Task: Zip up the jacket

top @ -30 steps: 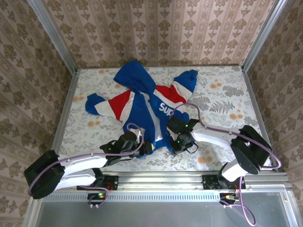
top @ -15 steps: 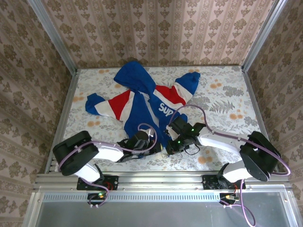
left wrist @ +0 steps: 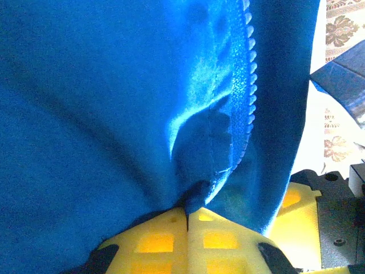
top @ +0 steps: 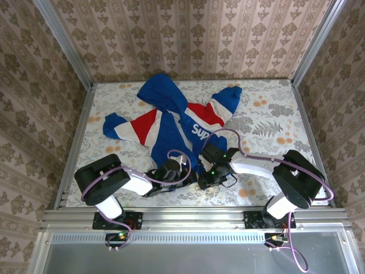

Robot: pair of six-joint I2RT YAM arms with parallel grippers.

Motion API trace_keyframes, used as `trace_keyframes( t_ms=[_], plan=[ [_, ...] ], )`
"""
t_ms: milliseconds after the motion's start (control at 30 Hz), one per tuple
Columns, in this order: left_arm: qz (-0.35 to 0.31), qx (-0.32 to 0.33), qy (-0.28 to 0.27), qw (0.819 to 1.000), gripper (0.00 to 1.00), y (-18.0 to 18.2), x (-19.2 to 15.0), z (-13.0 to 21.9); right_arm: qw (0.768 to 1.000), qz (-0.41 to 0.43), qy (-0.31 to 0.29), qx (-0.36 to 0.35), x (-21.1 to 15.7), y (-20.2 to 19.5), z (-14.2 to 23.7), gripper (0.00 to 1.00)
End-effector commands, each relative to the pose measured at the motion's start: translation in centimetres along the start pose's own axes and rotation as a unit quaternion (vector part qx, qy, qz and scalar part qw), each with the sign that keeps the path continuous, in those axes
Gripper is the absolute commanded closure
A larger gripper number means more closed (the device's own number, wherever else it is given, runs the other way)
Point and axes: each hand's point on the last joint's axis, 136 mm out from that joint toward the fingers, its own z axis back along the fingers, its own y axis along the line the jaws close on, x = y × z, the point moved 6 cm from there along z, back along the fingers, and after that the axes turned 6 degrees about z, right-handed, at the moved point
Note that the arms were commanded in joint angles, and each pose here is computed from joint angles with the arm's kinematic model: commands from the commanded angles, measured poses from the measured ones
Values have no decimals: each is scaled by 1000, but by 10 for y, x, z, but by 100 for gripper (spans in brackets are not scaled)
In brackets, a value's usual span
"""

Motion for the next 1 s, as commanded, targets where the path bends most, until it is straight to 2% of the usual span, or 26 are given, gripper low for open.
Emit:
trace_keyframes(
  t_ms=[0,133,200,400,667,767,967],
  plan=[
    [0,-1,-2,1000,100,1,-2,2,1000,-3,-2,-13,3,1,5,68],
    [-3,1,-1,1000,100,1,-2,4,1000,-4,-12,-4,5,5,9,68],
    [-4,8,1,1000,100,2,-2,5,1000,-6,-10,-3,5,5,8,72],
    [-18,17,5,1000,100,-4,-2,9,1000,-12,-11,1,2,4,7,100],
    [-51,2,-1,999,100,-22,5,32,998,14,-61,25,12,17,28,100],
    [-70,-21,-12,997,100,-35,13,48,993,39,-102,47,24,29,44,100],
    [-113,-34,-74,990,100,-56,34,94,970,116,-201,75,47,53,82,100]
  ],
)
